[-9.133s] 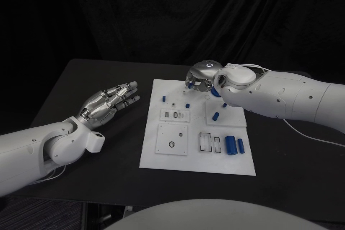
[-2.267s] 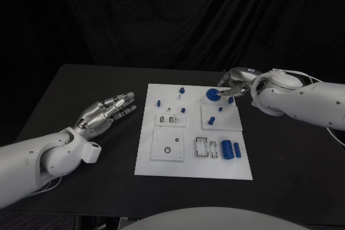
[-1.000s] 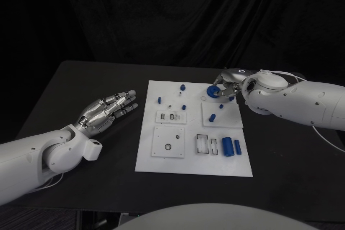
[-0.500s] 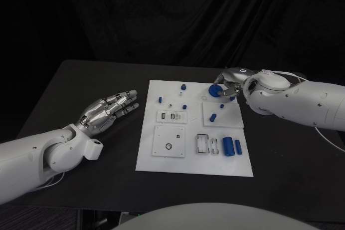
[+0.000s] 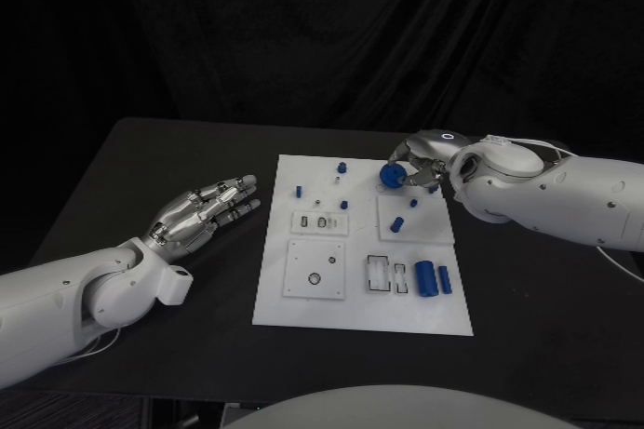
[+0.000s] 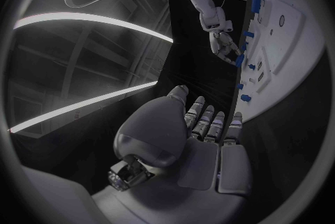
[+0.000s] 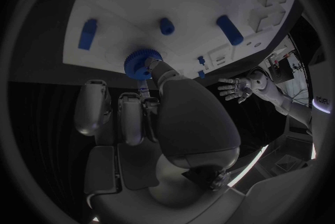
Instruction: Assemble the parts on the task board
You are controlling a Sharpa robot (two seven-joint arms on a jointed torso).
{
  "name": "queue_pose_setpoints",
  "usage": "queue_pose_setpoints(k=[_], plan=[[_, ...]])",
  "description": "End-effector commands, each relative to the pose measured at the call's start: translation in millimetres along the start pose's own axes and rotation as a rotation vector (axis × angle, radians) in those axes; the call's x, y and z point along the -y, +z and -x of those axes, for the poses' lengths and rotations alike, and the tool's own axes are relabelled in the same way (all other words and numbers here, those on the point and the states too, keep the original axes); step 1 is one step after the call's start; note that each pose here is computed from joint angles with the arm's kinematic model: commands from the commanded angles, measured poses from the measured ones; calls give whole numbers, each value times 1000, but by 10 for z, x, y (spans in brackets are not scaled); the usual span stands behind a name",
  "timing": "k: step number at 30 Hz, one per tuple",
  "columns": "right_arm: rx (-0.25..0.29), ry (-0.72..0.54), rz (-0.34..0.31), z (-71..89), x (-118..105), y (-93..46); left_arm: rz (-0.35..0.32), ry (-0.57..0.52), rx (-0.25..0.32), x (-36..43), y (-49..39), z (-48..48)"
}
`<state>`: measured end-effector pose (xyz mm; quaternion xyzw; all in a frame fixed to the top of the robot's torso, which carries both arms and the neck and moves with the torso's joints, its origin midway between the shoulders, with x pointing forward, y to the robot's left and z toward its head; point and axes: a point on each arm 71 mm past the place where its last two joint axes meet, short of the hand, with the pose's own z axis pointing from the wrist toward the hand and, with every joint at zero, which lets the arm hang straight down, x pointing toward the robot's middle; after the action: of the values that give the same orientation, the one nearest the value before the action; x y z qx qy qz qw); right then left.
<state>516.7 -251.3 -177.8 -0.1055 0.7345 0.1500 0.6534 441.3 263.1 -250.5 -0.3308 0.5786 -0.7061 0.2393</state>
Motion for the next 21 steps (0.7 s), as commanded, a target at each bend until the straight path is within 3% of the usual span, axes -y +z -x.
queue_pose_setpoints(k=[1, 11, 21], plan=[[17, -4, 44, 100, -139, -4, -143, -13, -12, 90, 8, -20], [-32, -13, 148, 101, -608, 159, -143, -20, -22, 68, 46, -48], [-71, -30, 154, -17, -747, 362, -139, -24, -27, 48, 63, -60]])
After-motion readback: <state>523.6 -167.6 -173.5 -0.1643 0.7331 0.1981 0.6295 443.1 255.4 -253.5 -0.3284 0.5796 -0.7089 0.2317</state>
